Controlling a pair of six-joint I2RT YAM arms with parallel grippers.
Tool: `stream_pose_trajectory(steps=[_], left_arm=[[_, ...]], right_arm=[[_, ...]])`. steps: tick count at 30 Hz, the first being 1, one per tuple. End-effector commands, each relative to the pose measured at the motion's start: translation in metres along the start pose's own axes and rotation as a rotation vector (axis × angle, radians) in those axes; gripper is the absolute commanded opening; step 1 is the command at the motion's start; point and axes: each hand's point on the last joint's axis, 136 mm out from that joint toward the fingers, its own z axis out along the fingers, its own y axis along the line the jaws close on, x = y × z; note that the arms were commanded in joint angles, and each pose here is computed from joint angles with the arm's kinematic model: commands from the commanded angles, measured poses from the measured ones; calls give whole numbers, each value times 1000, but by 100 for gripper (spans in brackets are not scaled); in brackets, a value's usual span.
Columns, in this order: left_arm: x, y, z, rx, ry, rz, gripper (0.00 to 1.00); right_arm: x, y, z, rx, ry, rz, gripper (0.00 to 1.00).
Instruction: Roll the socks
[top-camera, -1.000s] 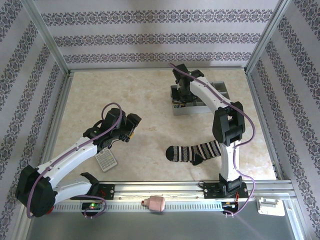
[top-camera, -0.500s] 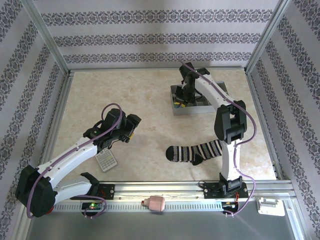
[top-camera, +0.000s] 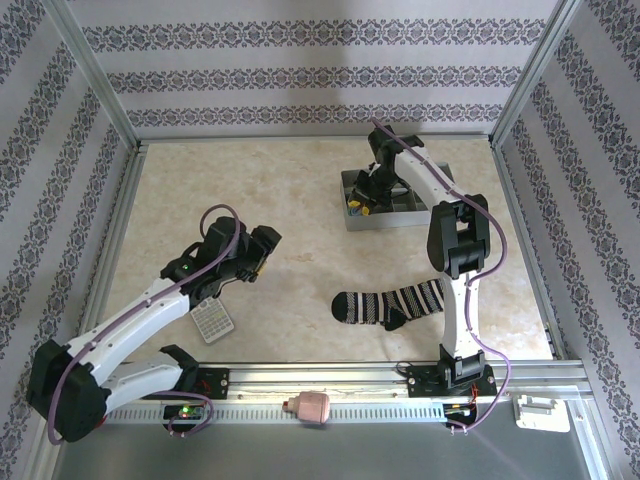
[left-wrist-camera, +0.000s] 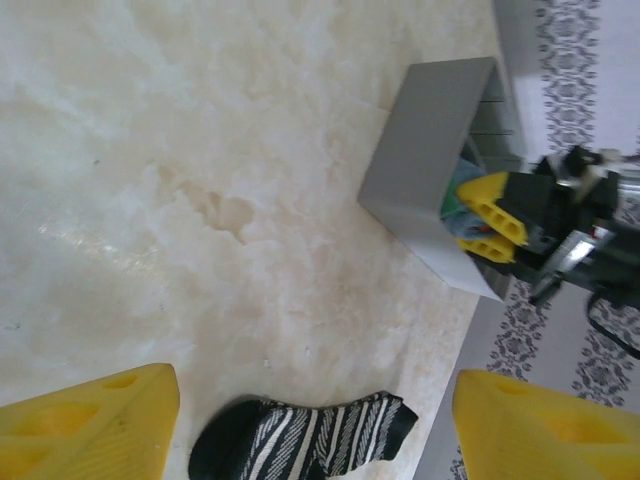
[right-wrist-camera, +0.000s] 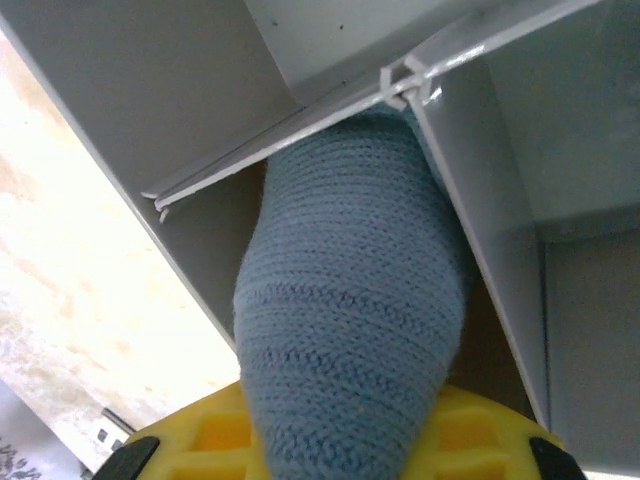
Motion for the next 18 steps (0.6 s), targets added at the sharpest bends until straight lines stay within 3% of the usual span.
stream_pose_trajectory(steps=[1,4,10,18], left_arm=[[-14,-43,-22,138,-81,171,71],[-17,-59,-37,183,-112,288,70],[-24,-78,-67,231,-191,459,70],[-24,-69,-64,222,-185,419,69]], right_arm=[[-10,-10,13,22,13,70,0],[-12,-11,14,15,14,87,19],[-16,-6,3,5,-13,75,43],[-14,0,-26,3,-81,52,56]])
